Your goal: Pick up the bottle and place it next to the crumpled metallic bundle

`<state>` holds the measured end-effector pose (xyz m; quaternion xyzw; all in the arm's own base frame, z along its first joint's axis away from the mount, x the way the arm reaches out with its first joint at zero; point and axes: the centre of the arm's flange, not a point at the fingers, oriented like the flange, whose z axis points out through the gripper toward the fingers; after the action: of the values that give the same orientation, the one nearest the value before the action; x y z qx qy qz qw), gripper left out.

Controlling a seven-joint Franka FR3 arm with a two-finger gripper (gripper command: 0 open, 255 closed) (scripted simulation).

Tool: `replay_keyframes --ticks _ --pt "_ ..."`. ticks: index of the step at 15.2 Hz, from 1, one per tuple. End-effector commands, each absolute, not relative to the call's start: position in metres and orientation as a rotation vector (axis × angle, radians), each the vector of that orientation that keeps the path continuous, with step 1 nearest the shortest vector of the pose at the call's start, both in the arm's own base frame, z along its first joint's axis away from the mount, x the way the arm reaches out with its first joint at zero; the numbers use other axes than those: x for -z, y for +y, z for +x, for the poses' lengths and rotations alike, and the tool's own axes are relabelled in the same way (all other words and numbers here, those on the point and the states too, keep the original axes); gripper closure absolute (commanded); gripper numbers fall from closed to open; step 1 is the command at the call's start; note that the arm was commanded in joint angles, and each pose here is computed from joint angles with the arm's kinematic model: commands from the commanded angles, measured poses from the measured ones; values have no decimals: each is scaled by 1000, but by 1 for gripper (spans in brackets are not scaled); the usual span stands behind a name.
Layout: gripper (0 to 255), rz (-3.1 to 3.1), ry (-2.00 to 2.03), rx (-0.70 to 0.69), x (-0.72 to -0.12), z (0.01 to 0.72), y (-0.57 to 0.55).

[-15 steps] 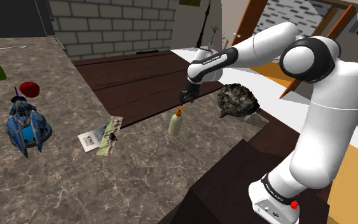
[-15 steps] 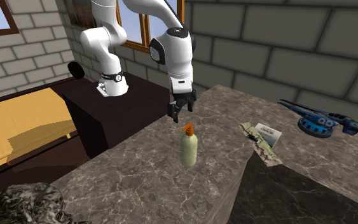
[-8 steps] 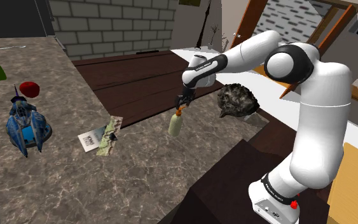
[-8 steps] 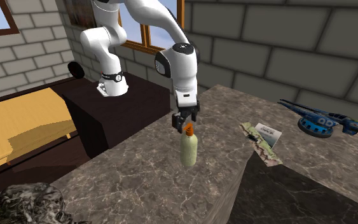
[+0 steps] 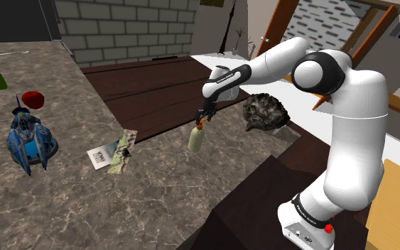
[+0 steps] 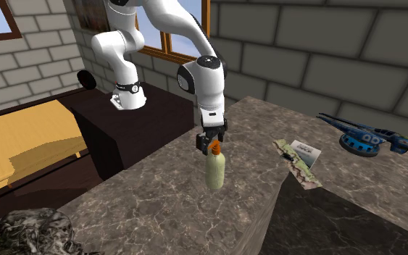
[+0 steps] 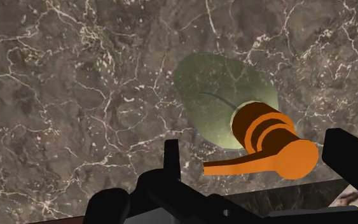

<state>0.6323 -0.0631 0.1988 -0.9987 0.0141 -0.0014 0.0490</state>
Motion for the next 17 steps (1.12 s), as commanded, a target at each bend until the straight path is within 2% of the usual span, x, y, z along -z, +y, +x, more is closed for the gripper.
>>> replay_keyframes --ticks 1,2,3,12,17 --pt "0 -3043 43 5 -199 632 -63" --pt "0 -3043 43 4 -199 632 -63" --pt "255 -3043 43 4 -199 632 -63" --pt "255 -3043 43 5 -199 632 -63" --pt "255 -3043 43 5 -225 632 -63"
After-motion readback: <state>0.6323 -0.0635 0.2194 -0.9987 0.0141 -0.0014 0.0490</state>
